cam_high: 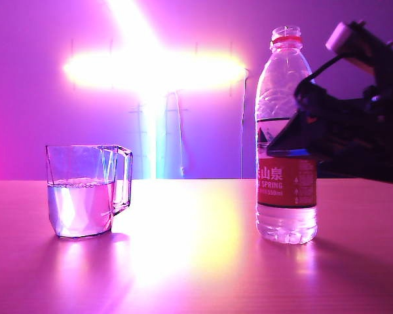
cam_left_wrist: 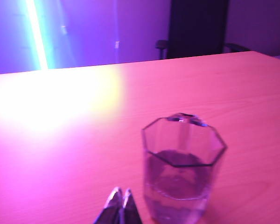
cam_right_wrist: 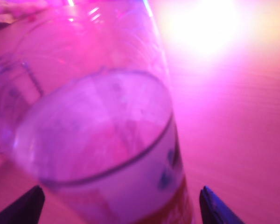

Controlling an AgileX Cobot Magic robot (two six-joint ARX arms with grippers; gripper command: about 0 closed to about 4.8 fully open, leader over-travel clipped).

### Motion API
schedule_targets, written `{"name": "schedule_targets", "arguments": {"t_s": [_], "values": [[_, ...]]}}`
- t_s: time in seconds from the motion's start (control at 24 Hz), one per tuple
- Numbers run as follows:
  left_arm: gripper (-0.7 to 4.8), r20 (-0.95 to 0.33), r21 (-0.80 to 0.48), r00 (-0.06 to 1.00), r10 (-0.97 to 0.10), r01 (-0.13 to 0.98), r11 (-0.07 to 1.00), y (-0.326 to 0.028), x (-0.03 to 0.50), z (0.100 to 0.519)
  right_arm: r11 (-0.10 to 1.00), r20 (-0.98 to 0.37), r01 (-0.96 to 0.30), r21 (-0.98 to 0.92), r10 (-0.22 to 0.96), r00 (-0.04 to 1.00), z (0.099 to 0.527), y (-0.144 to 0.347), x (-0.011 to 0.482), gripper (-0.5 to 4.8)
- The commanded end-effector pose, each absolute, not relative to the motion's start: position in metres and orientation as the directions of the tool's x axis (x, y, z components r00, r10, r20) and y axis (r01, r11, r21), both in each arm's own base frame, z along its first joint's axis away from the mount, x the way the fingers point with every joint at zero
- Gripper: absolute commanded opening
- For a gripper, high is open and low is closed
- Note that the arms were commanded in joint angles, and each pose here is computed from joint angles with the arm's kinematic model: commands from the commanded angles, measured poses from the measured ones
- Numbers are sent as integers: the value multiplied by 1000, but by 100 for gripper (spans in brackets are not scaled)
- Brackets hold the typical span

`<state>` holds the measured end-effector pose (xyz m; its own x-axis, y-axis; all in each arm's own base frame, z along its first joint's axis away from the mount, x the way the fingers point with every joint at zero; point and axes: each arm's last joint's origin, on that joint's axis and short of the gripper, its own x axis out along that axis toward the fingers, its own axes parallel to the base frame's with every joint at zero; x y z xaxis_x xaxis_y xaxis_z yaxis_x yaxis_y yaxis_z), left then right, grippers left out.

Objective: Pick up the mineral water bottle on the table and pour water into the mug until it's half full.

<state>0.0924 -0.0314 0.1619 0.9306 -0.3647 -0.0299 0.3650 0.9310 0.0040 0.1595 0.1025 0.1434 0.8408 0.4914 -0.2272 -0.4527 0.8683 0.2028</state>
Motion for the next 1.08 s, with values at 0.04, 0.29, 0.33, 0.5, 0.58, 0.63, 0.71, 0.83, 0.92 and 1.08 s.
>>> {"name": "schedule_targets", "arguments": {"t_s": [0.04, 0.29, 0.33, 0.5, 0.58, 0.63, 0.71, 0.83, 0.92, 1.08], "values": [[-2, -18, 2, 952, -307, 307, 952, -25, 94, 164, 864, -236, -453, 219, 498, 835, 145, 99, 153, 479], [-2, -18, 2, 985, -170, 170, 985, -12, 97, 164, 865, -238, -453, 217, 497, 834, 157, 91, 140, 479], [-2, -18, 2, 991, -132, 132, 991, -8, 97, 164, 863, -228, -455, 218, 498, 837, 162, 88, 136, 479], [-2, -18, 2, 998, -52, 52, 999, 0, 97, 164, 861, -212, -458, 220, 500, 839, 171, 80, 124, 479], [-2, -18, 2, 999, -38, 38, 999, 1, 97, 164, 860, -199, -460, 222, 502, 842, 175, 74, 116, 479], [-2, -18, 2, 999, -37, 37, 999, 1, 97, 164, 859, -188, -462, 222, 503, 844, 177, 72, 112, 479], [-2, -18, 2, 999, -37, 37, 999, 1, 97, 164, 856, -166, -466, 224, 505, 847, 181, 68, 107, 408], [-2, -18, 2, 999, -38, 38, 999, 1, 97, 164, 850, -112, -476, 228, 508, 854, 186, 63, 99, 204], [-2, -18, 2, 999, -37, 37, 999, 1, 97, 164, 849, -76, -476, 228, 503, 861, 190, 60, 94, 31], [-2, -18, 2, 999, -37, 37, 999, 1, 97, 164, 859, -12, -470, 203, 482, 876, 195, 54, 86, -1]]}}
